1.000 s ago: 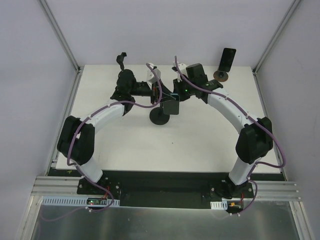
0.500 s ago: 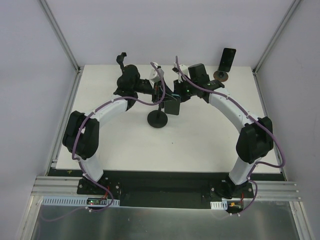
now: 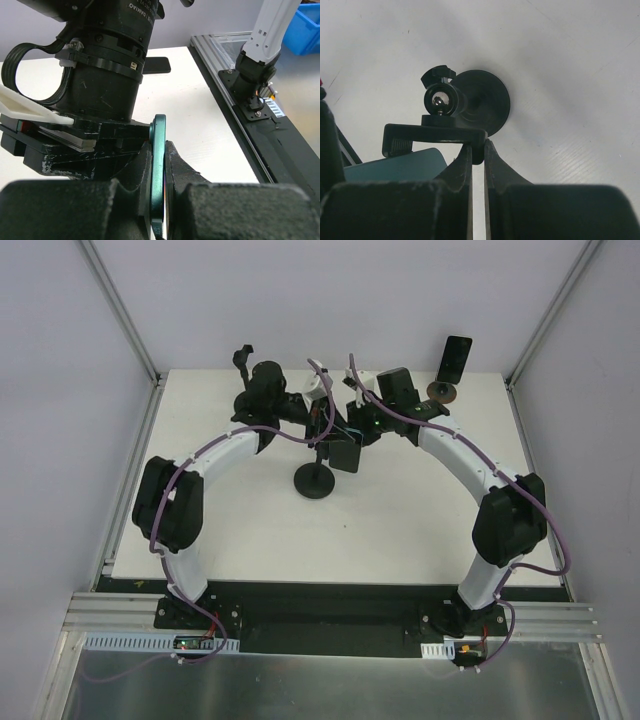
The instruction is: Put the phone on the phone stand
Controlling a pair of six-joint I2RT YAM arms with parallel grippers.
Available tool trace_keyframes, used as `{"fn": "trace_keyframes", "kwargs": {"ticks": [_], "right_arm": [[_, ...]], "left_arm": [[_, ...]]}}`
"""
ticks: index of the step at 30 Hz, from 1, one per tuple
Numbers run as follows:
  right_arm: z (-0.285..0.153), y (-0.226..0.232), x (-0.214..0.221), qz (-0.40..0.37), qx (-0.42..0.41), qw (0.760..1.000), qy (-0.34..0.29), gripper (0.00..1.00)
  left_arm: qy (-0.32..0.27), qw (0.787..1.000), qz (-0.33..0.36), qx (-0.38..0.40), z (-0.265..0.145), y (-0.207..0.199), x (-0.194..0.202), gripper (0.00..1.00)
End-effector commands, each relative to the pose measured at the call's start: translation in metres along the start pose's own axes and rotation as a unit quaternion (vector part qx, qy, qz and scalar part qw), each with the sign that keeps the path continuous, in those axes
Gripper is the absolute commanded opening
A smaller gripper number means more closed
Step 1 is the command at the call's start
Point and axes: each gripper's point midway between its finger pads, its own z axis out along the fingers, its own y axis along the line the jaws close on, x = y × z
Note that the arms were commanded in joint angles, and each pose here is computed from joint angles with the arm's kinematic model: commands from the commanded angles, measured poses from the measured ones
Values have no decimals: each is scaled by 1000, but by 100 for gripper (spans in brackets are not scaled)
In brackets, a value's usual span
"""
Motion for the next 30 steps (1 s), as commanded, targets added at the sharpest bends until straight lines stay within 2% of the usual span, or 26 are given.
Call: {"fn": "trace_keyframes", "kwargs": {"ticks": [1,2,3,17,30], "right_arm": [[-21,43,-6,-5,-77,997,-8,1],[-22,44,-6,-6,-78,997,-8,1],[-22,46,-6,-7,-82,997,-9,1],[-25,45,-6,-6,-81,997,-14,1],[-24,41,-6,-3,-74,997,-24,1]], "left_arm": [[-9,998,54,-25,-3,25,-16,0],[-5,999,37,-31,-4,26,-13,0],[-2,998,52,-32,-4,29,-13,0],[21,996,30,-87,-25,47,8,0],[17,988,53,-146,-44,54,3,0]]}}
